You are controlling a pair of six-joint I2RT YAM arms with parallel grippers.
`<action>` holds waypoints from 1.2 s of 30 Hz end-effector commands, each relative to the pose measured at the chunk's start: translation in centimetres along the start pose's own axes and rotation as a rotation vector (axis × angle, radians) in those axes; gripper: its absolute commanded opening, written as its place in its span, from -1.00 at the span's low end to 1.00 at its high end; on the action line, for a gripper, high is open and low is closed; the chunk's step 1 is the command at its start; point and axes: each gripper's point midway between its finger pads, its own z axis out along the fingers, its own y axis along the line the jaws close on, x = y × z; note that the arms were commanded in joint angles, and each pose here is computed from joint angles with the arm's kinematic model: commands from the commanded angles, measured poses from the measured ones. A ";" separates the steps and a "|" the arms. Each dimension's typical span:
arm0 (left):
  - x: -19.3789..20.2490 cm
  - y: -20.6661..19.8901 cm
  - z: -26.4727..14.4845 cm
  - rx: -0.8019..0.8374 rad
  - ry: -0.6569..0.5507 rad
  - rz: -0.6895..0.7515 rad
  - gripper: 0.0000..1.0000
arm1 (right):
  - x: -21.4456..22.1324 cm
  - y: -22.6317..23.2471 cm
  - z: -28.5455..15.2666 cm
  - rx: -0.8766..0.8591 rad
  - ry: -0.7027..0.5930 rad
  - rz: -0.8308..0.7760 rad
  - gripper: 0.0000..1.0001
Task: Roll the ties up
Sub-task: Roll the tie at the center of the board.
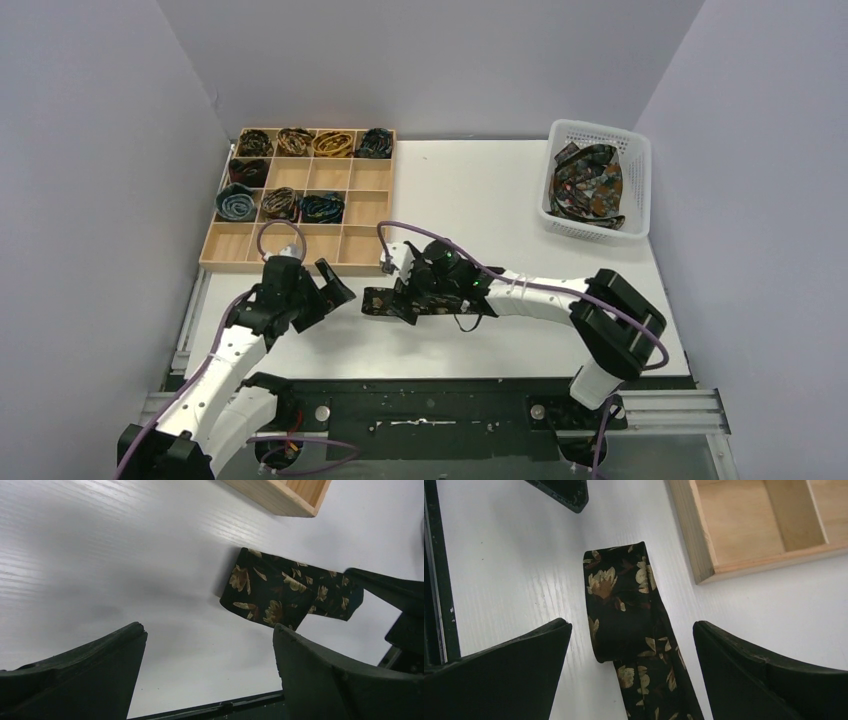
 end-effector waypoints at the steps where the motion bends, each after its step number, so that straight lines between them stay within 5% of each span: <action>1: -0.2 -2.4 -0.3 0.133 0.008 0.020 0.93 | -1.2 1.3 1.4 -0.116 -0.013 -0.094 1.00; 18: 0.1 -2.3 -0.4 0.142 0.011 0.011 0.93 | 2.8 -0.5 4.9 -0.150 0.110 -0.191 0.93; 31: 1.4 -2.4 0.5 0.191 0.052 -0.017 0.93 | 9.6 2.7 4.8 -0.250 0.280 -0.148 0.08; 36: 2.0 -2.7 0.8 0.224 0.072 -0.014 0.93 | 10.8 4.8 2.8 -0.225 0.300 -0.097 0.02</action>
